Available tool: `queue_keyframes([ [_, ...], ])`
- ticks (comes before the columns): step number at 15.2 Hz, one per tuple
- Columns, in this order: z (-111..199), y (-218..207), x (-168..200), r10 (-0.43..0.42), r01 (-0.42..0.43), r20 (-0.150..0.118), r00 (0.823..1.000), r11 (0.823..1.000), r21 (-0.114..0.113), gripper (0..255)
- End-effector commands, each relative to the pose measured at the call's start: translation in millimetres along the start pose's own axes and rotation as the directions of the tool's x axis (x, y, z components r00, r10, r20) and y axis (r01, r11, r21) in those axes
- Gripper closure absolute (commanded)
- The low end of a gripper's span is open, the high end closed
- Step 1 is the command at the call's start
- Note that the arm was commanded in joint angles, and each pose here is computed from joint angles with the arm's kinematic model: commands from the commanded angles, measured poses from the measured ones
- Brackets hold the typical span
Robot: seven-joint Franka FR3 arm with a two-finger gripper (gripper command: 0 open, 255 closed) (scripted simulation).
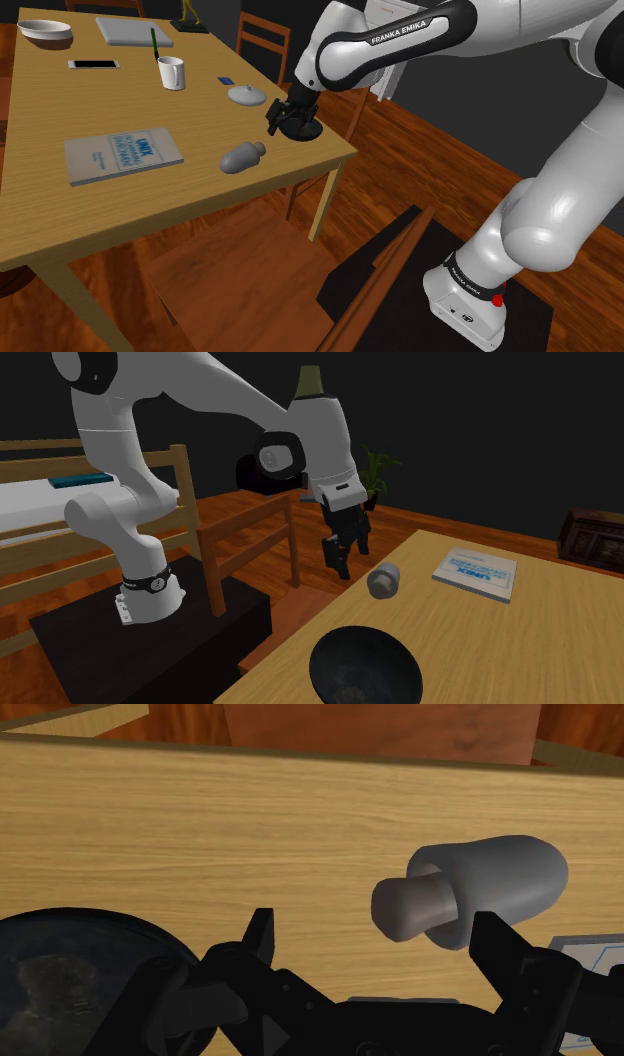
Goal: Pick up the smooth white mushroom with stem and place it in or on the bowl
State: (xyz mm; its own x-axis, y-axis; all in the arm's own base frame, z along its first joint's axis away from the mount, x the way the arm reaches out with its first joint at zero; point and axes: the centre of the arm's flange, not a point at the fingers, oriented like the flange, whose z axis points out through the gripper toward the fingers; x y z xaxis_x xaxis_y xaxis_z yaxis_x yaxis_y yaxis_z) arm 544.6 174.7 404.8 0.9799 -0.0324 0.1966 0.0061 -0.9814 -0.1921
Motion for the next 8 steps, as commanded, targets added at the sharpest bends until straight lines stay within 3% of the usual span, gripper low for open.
queue_keyframes([
  [1, 0.0, 0.0, 0.0, 0.0, 0.0, 0.0, 1.0, 1.0, 0.0, 0],
  [2, 0.0, 0.0, 0.0, 0.0, 0.0, 0.0, 1.0, 1.0, 0.0, 255],
  [8, 0.0, 0.0, 0.0, 0.0, 0.0, 0.0, 1.0, 1.0, 0.0, 255],
])
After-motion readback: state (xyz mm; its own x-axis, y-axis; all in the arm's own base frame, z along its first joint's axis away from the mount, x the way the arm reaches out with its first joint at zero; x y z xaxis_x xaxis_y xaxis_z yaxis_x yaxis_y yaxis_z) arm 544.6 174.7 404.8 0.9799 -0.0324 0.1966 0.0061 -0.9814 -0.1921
